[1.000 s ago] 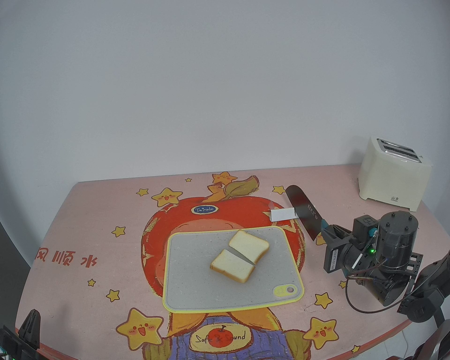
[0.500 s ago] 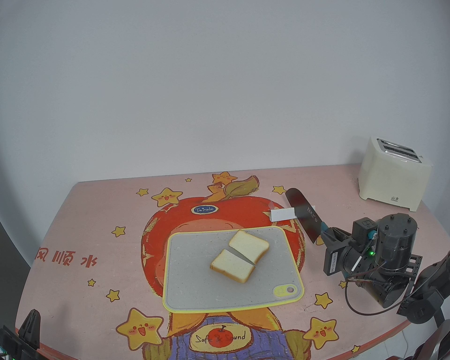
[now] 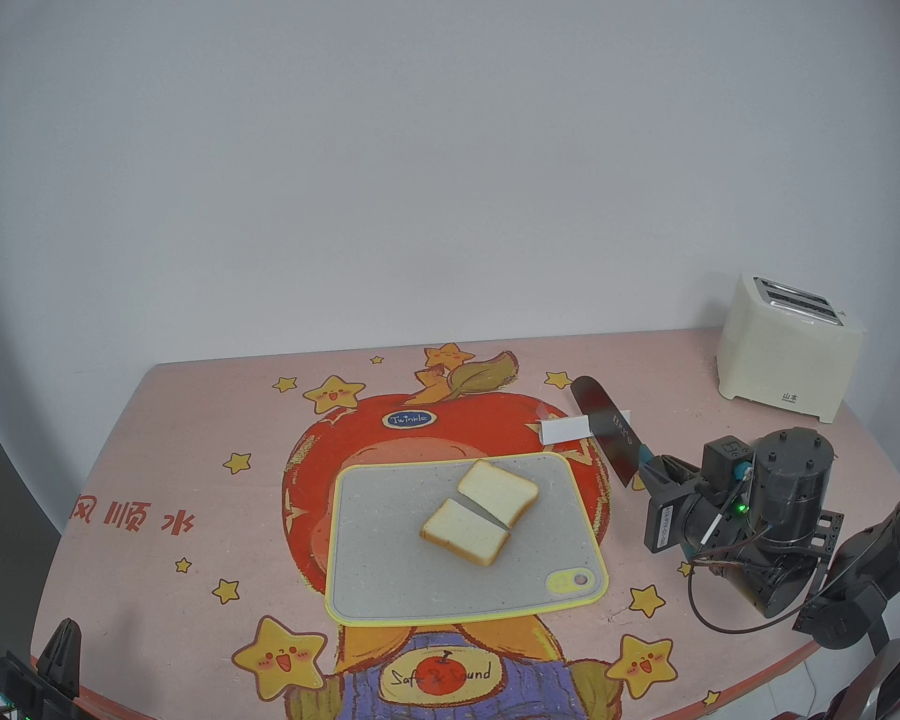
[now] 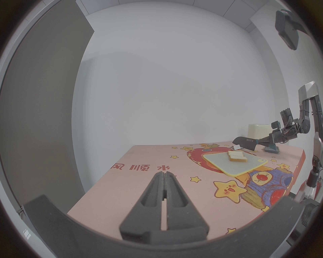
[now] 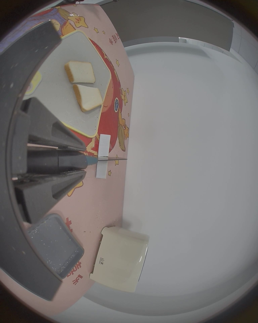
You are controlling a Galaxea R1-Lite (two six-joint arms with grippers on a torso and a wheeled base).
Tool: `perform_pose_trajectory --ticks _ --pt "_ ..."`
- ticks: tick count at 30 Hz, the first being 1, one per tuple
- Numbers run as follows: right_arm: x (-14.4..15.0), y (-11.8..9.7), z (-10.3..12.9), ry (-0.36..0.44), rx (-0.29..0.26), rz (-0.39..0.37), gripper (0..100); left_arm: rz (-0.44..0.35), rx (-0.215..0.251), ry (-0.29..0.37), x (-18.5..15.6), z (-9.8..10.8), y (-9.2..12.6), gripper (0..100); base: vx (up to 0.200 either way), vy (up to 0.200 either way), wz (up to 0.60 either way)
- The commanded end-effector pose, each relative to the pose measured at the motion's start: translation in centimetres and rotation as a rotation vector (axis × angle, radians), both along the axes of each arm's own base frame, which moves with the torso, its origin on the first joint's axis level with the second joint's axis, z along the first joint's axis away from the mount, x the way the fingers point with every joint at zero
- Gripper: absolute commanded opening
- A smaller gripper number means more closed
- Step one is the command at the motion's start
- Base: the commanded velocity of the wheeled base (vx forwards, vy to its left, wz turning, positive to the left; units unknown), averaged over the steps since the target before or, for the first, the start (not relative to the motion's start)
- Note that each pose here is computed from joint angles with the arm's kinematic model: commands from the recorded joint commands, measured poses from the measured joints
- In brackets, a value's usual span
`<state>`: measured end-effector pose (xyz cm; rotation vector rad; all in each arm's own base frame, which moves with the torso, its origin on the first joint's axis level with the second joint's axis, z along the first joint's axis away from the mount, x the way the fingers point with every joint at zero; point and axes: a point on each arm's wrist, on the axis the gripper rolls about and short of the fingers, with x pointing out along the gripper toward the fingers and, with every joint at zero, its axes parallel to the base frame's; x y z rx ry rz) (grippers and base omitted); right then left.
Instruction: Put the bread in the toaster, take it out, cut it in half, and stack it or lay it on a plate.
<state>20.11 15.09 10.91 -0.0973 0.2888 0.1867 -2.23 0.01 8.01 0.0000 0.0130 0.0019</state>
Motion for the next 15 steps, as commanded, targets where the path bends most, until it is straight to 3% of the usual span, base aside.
perform_pose_trajectory --ticks 1,15 --pt "-0.02 0.05 -0.16 0.005 -0.003 0.002 0 0.001 0.0 0.018 0.13 -0.45 0.0 0 0.0 0.0 0.0" --pt "-0.21 0.39 -0.69 0.022 -0.013 0.016 0 0.001 0.0 0.018 0.13 -0.45 0.0 0 0.0 0.0 0.0"
